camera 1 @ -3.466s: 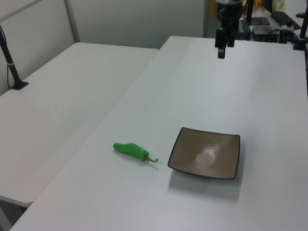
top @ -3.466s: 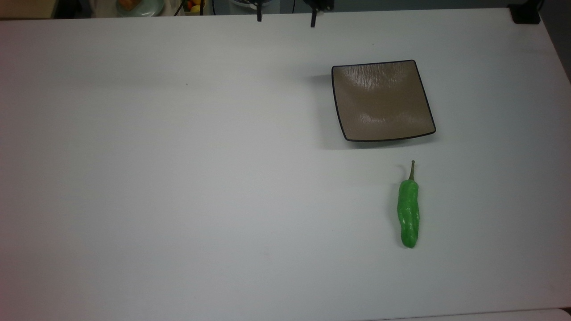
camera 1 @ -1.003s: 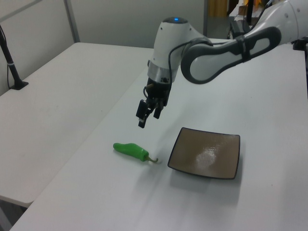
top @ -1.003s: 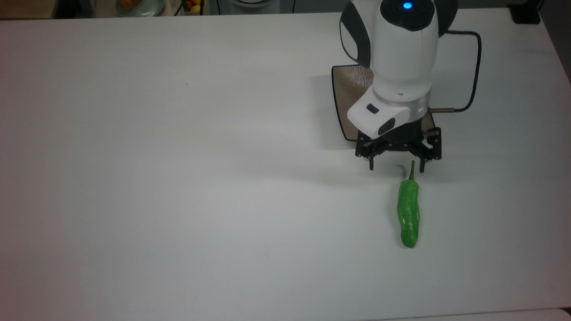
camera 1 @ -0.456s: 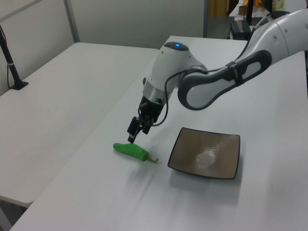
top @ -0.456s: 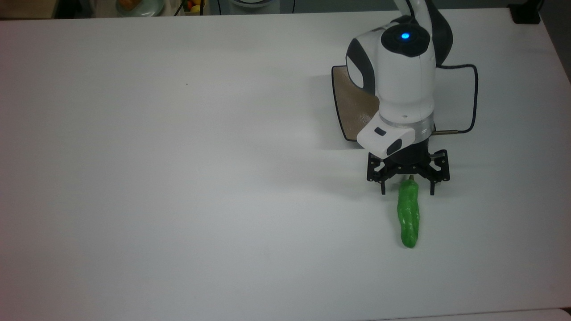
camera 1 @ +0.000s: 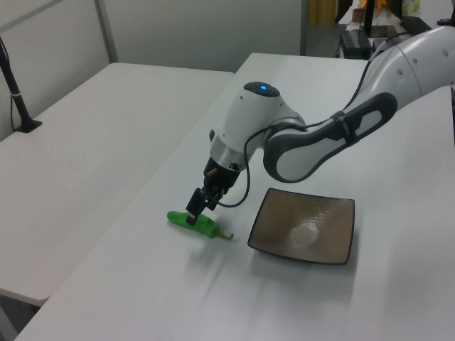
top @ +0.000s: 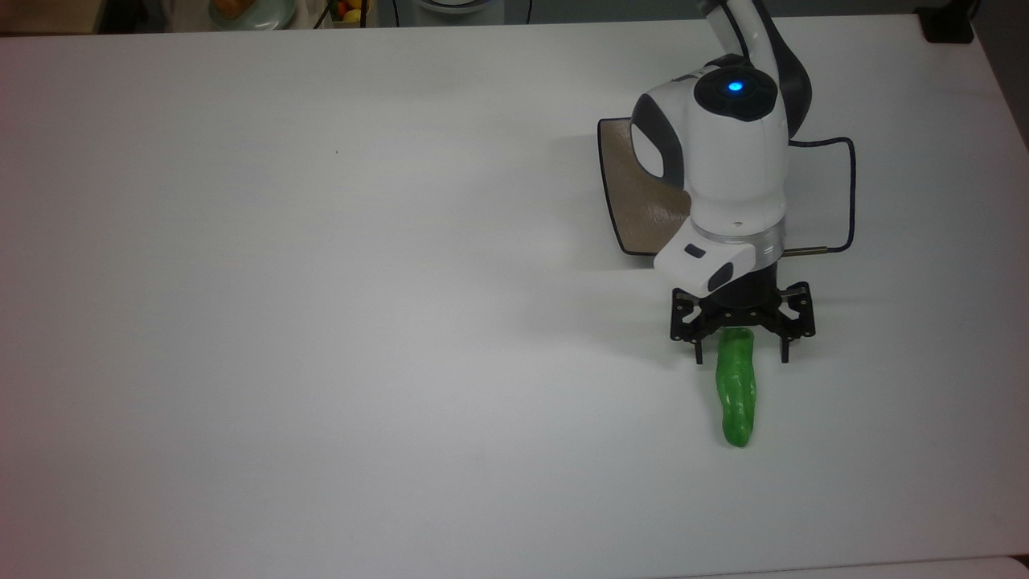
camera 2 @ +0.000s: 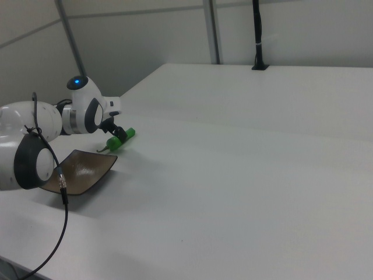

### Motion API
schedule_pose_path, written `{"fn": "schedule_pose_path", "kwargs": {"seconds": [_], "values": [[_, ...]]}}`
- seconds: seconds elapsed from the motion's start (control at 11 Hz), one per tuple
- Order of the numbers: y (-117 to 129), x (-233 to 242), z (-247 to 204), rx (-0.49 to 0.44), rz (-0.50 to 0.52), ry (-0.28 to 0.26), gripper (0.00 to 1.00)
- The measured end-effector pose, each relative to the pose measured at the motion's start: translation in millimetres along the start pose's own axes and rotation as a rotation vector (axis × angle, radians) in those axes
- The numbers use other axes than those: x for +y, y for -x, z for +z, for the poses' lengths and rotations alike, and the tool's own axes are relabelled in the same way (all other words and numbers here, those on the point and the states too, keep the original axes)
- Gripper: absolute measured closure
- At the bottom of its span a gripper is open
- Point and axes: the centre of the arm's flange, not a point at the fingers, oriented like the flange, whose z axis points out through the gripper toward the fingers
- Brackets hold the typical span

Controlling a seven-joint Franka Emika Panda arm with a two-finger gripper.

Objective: Chili peppers are placed on a ceramic plate
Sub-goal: 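Lower the gripper onto the green chili pepper and close it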

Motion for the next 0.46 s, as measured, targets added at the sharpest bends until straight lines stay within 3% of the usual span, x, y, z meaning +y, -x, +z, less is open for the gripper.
{"fn": "schedule_pose_path", "kwargs": {"seconds": [0.18, 0.46], "values": [[7.3, -3.8, 9.9, 0.01, -0.026, 0.005, 0.01], [8.8, -3.4, 13.6, 0.02, -0.046, 0.013, 0.14]]}}
